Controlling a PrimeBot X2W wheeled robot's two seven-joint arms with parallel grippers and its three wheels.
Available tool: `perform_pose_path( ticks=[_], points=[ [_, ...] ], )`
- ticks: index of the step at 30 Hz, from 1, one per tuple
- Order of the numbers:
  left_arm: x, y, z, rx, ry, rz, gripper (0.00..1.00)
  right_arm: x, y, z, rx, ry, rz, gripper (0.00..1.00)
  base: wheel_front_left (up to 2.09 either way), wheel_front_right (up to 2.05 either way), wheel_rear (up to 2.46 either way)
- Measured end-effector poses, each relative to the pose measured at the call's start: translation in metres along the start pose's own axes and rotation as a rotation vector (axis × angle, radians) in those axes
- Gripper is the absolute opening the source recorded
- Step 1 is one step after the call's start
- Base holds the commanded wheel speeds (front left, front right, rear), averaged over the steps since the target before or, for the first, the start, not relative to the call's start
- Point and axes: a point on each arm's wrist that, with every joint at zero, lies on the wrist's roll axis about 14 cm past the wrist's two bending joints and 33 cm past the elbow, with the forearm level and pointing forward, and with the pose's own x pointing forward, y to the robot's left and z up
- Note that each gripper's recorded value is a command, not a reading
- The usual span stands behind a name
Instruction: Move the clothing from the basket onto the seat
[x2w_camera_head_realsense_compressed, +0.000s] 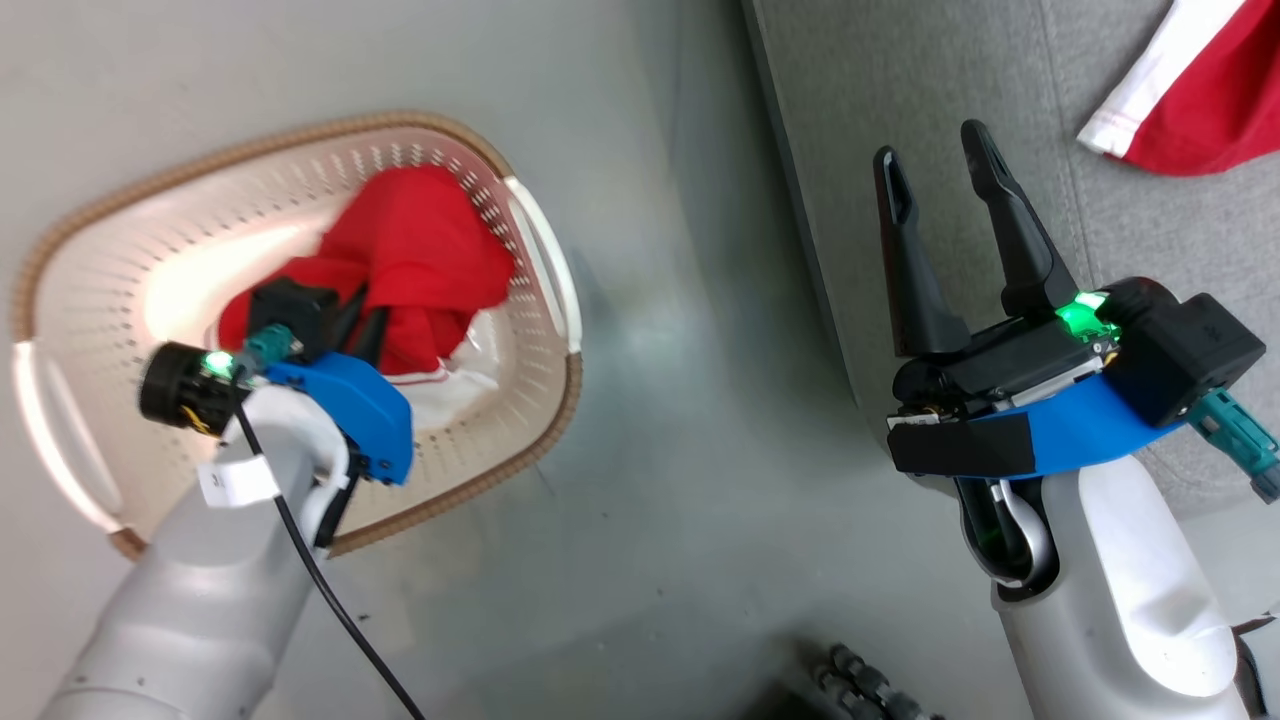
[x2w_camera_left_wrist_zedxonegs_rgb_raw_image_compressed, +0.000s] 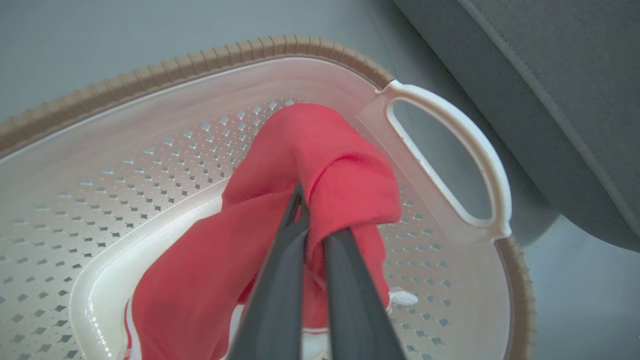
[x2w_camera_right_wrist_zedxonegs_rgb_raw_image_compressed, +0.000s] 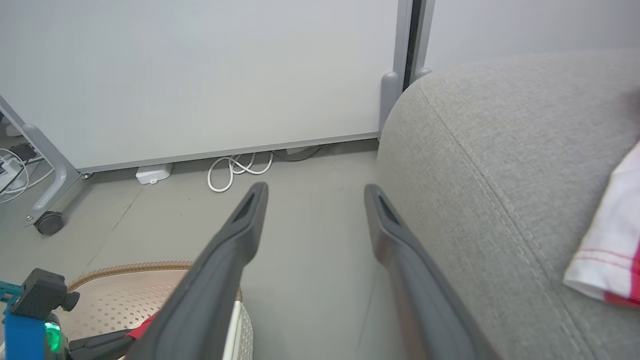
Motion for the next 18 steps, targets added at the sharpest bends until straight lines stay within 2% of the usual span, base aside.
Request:
perform_pose_path(
  ticks=[10,18],
  points=[
    [-0.054,-0.024,0.054,-0.013,-0.154,0.027,0.0,-0.011,0.018,0.049,-0.017,-0.102,0.04,1.0,0.0,0.0,0.0],
    [-0.103,-0.059,0.098,0.017,-0.3,0.027,0.0,-0.035,0.036,0.078,0.005,-0.137,0.074,1.0,0.0,0.0,0.0]
  ],
)
